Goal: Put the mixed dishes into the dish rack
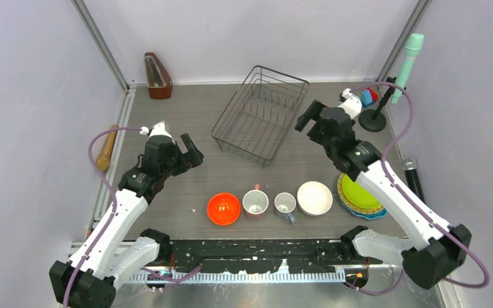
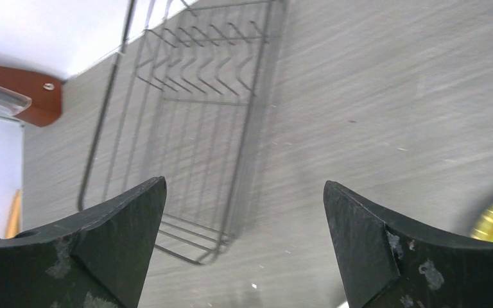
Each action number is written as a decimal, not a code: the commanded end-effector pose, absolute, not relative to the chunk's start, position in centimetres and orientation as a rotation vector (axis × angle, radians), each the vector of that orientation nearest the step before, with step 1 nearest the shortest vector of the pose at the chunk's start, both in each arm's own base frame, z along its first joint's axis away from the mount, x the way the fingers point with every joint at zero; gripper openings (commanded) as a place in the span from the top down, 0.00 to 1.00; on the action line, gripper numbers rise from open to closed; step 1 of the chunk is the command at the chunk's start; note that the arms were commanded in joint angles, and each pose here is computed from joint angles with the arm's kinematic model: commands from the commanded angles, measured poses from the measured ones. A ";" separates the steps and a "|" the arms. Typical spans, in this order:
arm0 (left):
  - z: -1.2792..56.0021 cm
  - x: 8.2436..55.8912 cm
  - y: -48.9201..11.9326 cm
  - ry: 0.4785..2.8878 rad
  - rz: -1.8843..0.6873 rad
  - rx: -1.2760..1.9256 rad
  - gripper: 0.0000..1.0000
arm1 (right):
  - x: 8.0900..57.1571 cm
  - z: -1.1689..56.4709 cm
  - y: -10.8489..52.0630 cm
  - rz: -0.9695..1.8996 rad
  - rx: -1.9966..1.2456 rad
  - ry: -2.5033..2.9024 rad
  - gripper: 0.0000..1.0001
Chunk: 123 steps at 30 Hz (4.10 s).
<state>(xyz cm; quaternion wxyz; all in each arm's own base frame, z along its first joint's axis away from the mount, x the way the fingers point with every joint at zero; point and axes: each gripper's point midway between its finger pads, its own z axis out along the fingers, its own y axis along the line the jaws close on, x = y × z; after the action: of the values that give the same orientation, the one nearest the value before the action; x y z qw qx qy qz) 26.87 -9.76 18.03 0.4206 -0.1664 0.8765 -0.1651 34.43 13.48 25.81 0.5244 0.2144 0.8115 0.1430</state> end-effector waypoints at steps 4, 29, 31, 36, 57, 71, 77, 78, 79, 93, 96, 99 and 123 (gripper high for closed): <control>18.2 26.0 -10.1 2.197 -0.441 -0.321 0.01 | 29.6 23.5 8.7 0.208 0.465 2.081 0.01; 9.6 19.7 -16.7 2.599 -0.753 -0.148 0.11 | 19.8 13.9 7.7 0.345 0.751 2.540 0.09; 9.0 19.2 -17.0 2.617 -0.764 -0.150 0.11 | 19.2 13.2 8.1 0.369 0.752 2.580 0.09; 7.8 18.0 -17.5 2.644 -0.807 -0.133 0.15 | 18.7 11.3 8.5 0.388 0.773 2.615 0.10; 4.6 19.8 -16.1 2.637 -0.654 -0.367 0.69 | 16.3 7.7 5.3 0.107 1.055 2.572 0.17; 10.4 22.4 -12.0 2.508 -0.506 -0.443 1.00 | 18.2 6.5 9.2 0.366 0.993 2.620 0.18; 13.1 23.2 -11.1 2.468 -0.561 -0.441 1.00 | 20.4 7.0 11.3 0.462 0.959 2.597 0.18; 13.5 23.3 -11.0 2.460 -0.558 -0.432 1.00 | 20.6 7.1 11.3 0.455 0.952 2.593 0.17; 14.0 23.4 -10.9 2.449 -0.559 -0.420 1.00 | 20.9 7.4 11.3 0.447 0.948 2.591 0.17; 20.6 25.1 -14.6 2.318 -0.837 -0.234 1.00 | 22.4 16.6 5.9 0.148 0.703 2.396 0.00; 22.1 25.7 -15.8 2.275 -0.933 -0.207 1.00 | 23.5 19.5 7.6 0.292 0.553 2.339 0.00; 23.6 26.3 -17.4 2.248 -1.051 -0.165 1.00 | 23.9 22.1 11.7 0.567 0.344 2.302 0.00; 29.1 34.5 -22.4 1.965 -1.418 -0.223 1.00 | 27.3 33.6 26.4 1.210 0.076 1.877 0.00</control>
<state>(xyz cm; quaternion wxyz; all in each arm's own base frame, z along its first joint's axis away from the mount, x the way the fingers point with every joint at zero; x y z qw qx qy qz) 32.98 -21.41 24.06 0.2950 -0.1179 0.8032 -0.5040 25.97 25.36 30.36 0.3969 0.0206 0.7915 0.4642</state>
